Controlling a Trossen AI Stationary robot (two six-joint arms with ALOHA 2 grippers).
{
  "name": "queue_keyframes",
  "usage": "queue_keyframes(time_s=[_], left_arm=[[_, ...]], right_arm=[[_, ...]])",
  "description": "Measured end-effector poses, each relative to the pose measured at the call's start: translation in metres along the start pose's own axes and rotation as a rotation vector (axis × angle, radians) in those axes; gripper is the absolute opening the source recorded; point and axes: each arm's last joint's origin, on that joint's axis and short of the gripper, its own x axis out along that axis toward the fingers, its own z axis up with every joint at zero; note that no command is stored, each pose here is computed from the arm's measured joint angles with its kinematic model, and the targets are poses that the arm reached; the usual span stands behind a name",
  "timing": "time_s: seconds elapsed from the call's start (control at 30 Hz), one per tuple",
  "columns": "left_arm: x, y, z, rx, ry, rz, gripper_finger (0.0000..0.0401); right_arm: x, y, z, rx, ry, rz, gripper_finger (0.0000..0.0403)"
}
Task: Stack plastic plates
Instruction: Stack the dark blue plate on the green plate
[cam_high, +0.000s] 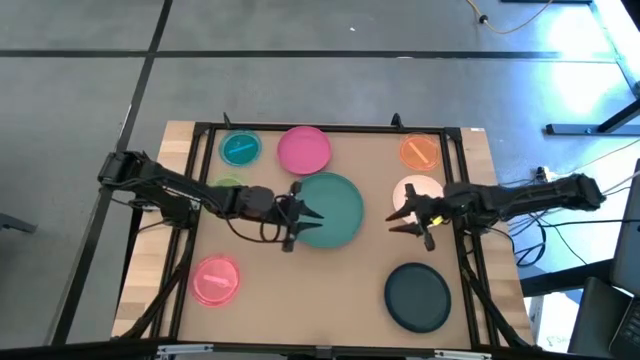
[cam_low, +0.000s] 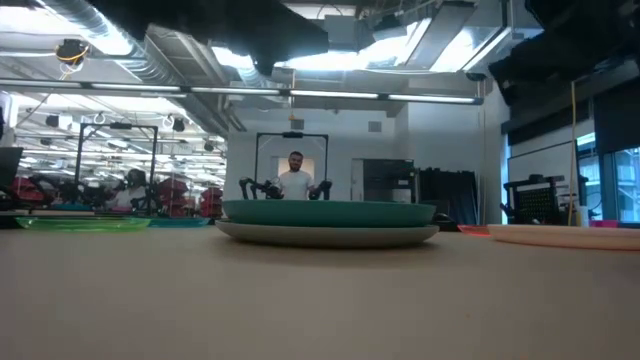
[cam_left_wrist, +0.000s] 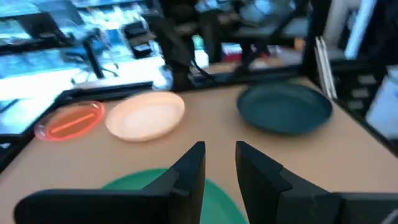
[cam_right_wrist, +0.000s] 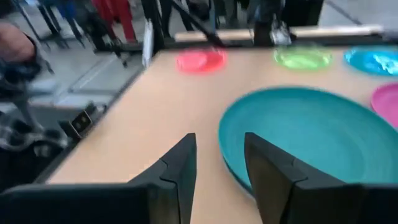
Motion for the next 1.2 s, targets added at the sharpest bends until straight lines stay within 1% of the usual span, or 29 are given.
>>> queue_keyframes(time_s=[0.1, 0.2, 0.3, 0.43, 0.57, 0.67, 0.73, 0.83, 0.97, 1.2], left_arm=[[-0.001, 0.008, -0.006, -0.058, -0.009, 0.060, 0.0083], [-0.001, 0.010, -0.008, -0.093, -0.004, 0.069, 0.0083], [-0.001, 0.010, -0.008, -0.095, -0.005, 0.066, 0.0083], [-0.001, 0.010, -0.008, -0.095, -0.005, 0.071, 0.0083], [-0.001, 0.011, -0.008, -0.096, -0.003, 0.109, 0.0082], [-0.001, 0.012, -0.009, -0.096, 0.002, 0.146, 0.0082], [-0.001, 0.012, -0.009, -0.097, 0.001, 0.149, 0.0082], [-0.001, 0.012, -0.009, -0.096, 0.002, 0.149, 0.0082], [-0.001, 0.012, -0.009, -0.095, 0.002, 0.149, 0.0082], [-0.001, 0.012, -0.009, -0.087, 0.002, 0.149, 0.0082]], right_arm=[[0.003, 0.007, 0.003, -0.005, 0.082, 0.001, 0.0127], [0.008, 0.014, -0.004, 0.000, 0.160, 0.026, 0.0127], [0.012, 0.021, -0.010, 0.035, 0.228, 0.058, 0.0127], [0.019, 0.028, -0.026, 0.064, 0.381, 0.078, 0.0127], [0.027, 0.034, -0.037, 0.092, 0.483, 0.090, 0.0127], [0.035, 0.040, -0.047, 0.086, 0.557, 0.105, 0.0127], [0.039, 0.045, -0.054, 0.076, 0.608, 0.116, 0.0127], [0.045, 0.049, -0.063, 0.078, 0.669, 0.119, 0.0127], [0.052, 0.050, -0.073, 0.077, 0.727, 0.086, 0.0127], [0.058, 0.050, -0.080, 0.065, 0.763, 0.074, 0.0123]])
